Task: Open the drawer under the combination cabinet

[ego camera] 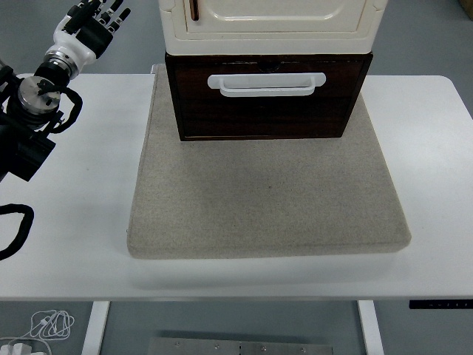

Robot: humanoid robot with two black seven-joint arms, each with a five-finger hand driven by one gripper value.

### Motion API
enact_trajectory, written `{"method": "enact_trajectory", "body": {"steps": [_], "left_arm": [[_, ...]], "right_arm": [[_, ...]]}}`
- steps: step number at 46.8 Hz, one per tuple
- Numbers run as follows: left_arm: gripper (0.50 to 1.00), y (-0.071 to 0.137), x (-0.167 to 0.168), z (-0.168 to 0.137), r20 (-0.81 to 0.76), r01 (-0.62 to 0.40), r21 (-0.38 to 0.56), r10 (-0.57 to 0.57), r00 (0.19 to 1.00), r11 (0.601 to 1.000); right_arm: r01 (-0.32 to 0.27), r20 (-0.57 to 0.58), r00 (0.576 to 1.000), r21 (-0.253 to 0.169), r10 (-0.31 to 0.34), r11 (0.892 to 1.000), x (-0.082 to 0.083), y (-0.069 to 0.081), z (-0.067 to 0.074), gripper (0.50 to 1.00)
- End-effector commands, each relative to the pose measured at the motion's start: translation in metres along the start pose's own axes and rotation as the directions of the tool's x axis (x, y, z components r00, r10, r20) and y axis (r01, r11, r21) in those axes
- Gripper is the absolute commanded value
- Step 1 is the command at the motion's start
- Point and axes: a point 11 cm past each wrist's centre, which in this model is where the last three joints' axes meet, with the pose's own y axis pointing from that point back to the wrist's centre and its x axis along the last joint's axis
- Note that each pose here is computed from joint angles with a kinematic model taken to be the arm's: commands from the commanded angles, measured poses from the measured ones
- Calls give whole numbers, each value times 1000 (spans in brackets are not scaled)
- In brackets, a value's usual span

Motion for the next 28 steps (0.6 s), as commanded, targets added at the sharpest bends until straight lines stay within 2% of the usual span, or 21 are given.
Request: {"method": "enact_trajectory", "body": {"steps": [1,14,28], "left_arm": [[1000,0,0,16,18,1,-28,-1,1000,1000],[1000,1,-15,61,85,60,-83,-53,995,995],[1000,19,-33,143,359,137,-161,-71,930,977]], "right_arm": [[0,0,1000,-1,0,1000,0,0,0,926],[0,0,1000,1,0,1000,0,0,0,926],[0,0,1000,1,0,1000,0,0,0,926]]}}
